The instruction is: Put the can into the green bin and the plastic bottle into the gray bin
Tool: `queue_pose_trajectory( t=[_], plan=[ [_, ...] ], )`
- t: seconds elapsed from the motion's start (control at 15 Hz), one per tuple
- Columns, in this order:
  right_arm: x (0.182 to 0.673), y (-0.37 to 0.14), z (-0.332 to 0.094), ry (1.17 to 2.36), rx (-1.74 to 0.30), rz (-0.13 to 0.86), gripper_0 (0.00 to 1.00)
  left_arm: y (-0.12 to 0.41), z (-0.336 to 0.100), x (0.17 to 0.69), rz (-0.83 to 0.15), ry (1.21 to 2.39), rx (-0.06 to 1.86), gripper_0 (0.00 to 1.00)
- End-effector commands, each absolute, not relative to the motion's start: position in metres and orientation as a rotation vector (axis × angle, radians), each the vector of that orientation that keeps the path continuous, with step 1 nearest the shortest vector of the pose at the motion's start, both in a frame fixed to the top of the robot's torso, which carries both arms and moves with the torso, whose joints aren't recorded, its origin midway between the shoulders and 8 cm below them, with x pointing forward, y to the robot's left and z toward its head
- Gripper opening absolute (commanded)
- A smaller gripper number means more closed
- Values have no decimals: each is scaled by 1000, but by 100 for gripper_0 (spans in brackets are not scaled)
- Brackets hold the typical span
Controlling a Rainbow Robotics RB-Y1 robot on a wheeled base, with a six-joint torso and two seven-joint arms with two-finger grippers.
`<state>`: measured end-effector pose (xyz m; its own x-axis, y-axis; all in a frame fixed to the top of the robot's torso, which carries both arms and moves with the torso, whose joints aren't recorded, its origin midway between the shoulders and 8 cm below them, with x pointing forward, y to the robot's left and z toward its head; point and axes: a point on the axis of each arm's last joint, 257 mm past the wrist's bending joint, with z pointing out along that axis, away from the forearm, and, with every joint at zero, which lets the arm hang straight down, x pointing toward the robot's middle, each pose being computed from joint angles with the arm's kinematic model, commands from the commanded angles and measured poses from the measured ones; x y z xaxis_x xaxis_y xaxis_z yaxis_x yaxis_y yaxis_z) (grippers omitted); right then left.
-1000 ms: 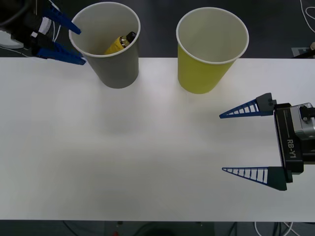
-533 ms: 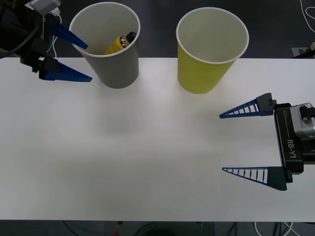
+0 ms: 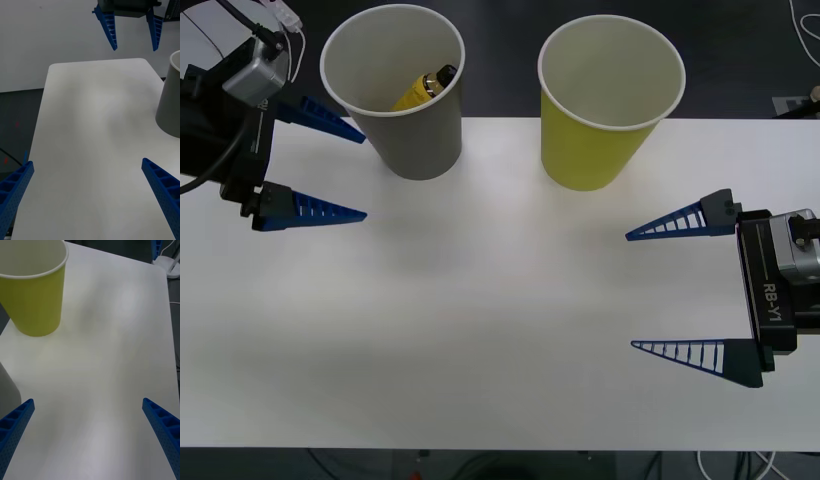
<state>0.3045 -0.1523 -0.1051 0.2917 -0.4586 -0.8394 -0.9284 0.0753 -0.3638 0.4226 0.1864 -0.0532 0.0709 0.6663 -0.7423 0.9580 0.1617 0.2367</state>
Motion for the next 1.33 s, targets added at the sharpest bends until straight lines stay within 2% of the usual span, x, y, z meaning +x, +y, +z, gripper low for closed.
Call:
queue_pose_trajectory(
  t=[0.07,0.47,0.73,1.33],
  plan=[
    [304,-152,-105,1323,-1545,581,100,197,-61,403,-510,1615,1623,100],
    [304,-152,-105,1323,-1545,581,100,221,-81,377,-483,1528,1682,100],
    [304,-152,-105,1323,-1545,581,100,230,-89,355,-436,1515,1699,100],
    [304,-152,-105,1323,-1545,581,100,231,-98,335,-423,1510,1695,100]
  ],
)
